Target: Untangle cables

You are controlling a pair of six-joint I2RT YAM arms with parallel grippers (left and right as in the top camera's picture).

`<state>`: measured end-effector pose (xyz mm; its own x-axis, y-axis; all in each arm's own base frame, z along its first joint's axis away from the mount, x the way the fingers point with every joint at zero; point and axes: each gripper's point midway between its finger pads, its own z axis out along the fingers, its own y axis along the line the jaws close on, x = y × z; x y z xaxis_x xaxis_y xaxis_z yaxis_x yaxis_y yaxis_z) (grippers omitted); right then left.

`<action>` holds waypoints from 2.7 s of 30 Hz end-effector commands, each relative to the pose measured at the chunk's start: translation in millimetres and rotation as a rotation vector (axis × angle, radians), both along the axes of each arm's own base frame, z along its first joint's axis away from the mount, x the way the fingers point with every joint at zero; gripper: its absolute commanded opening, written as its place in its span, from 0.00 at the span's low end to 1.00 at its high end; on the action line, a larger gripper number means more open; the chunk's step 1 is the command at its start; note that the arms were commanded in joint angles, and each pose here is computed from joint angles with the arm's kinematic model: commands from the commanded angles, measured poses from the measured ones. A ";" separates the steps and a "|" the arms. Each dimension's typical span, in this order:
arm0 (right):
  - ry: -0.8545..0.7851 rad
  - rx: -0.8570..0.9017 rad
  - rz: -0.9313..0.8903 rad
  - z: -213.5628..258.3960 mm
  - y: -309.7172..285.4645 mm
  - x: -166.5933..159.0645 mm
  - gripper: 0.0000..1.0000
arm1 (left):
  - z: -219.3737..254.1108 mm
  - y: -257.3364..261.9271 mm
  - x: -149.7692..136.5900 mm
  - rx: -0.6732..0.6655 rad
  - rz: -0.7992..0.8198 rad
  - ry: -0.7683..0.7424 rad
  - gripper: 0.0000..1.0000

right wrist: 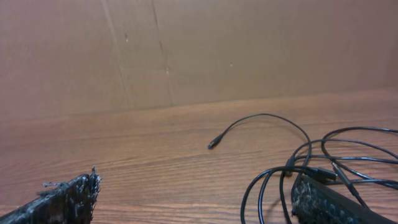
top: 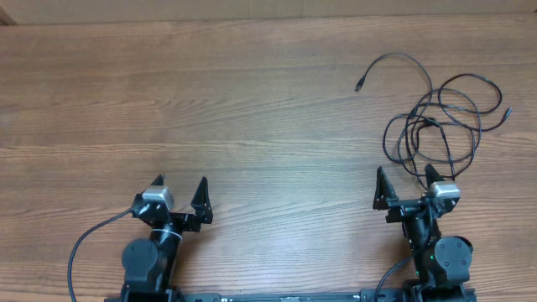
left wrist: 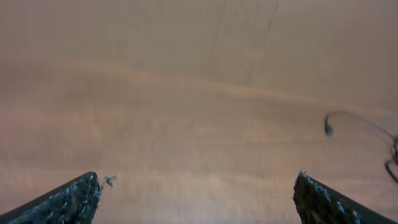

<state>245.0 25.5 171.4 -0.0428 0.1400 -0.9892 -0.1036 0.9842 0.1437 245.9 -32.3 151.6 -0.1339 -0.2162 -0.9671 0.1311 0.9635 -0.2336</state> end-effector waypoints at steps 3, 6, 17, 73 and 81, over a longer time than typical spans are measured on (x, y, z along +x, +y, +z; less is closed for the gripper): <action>-0.004 -0.007 0.009 -1.9 1.7 0.0 1.00 | 5.4 2.5 -1.7 0.170 0.001 -0.055 1.00; -0.004 -0.007 0.009 -1.9 1.7 0.0 1.00 | 5.1 2.5 -1.7 0.278 -0.008 -0.071 1.00; -0.004 -0.007 0.009 -1.9 1.7 0.0 1.00 | 5.6 3.9 -1.5 0.357 -0.007 -0.083 1.00; -0.004 -0.007 0.009 -1.9 1.7 0.0 1.00 | 5.2 15.0 -0.4 0.359 0.038 -0.073 1.00; -0.004 -0.007 0.009 -1.9 1.7 0.0 1.00 | 5.2 15.1 -0.4 0.359 0.038 -0.073 1.00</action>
